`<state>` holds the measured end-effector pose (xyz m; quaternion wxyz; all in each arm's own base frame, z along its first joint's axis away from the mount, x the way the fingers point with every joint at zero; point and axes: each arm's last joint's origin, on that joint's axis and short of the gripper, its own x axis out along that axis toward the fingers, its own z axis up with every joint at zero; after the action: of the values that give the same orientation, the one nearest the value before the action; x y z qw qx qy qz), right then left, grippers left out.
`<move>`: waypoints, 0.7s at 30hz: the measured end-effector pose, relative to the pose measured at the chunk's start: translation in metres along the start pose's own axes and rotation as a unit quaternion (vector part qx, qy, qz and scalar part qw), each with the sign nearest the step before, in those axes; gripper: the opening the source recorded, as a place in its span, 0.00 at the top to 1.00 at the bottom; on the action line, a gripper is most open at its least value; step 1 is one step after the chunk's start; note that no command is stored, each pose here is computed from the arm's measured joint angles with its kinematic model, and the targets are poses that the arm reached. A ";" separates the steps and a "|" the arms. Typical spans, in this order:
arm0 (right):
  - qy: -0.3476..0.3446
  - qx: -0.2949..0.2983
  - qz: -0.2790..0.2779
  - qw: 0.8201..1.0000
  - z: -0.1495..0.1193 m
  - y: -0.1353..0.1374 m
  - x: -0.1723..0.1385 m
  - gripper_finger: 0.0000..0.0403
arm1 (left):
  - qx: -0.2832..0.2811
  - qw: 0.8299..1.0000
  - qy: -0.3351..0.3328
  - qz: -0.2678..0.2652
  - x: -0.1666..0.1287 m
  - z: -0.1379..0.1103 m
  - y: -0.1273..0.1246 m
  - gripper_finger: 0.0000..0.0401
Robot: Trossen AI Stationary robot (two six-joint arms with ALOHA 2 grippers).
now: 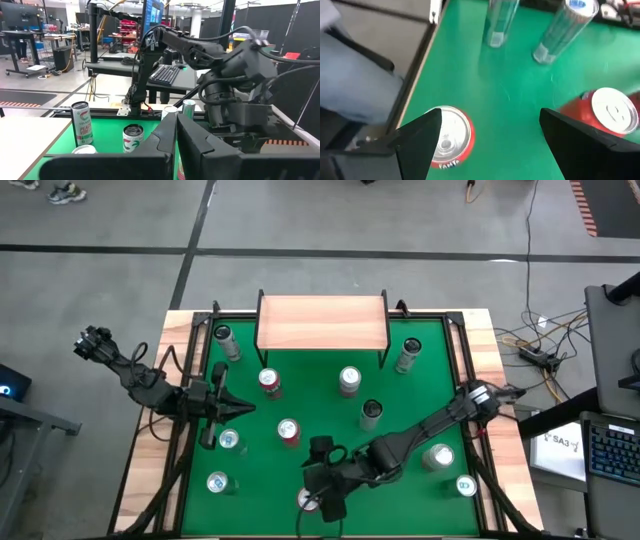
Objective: Place canned beverage on shelf
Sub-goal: Put the bottom orange soda can on the shelf
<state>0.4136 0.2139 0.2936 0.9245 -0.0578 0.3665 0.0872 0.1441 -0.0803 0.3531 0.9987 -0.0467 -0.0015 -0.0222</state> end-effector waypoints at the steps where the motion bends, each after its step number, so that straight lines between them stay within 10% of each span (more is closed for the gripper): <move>1: 0.013 0.000 -0.002 1.000 0.002 0.001 0.000 0.18 | 0.000 1.000 0.000 0.000 0.000 0.000 0.000 1.00; 21: 0.067 0.078 0.050 0.993 0.008 0.009 0.012 0.18 | -0.001 1.000 0.001 0.000 0.000 0.000 0.000 1.00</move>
<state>0.4261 0.2253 0.2905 0.8940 0.0277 0.4358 0.1005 0.1446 -0.0807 0.3527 0.9986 -0.0482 -0.0005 -0.0222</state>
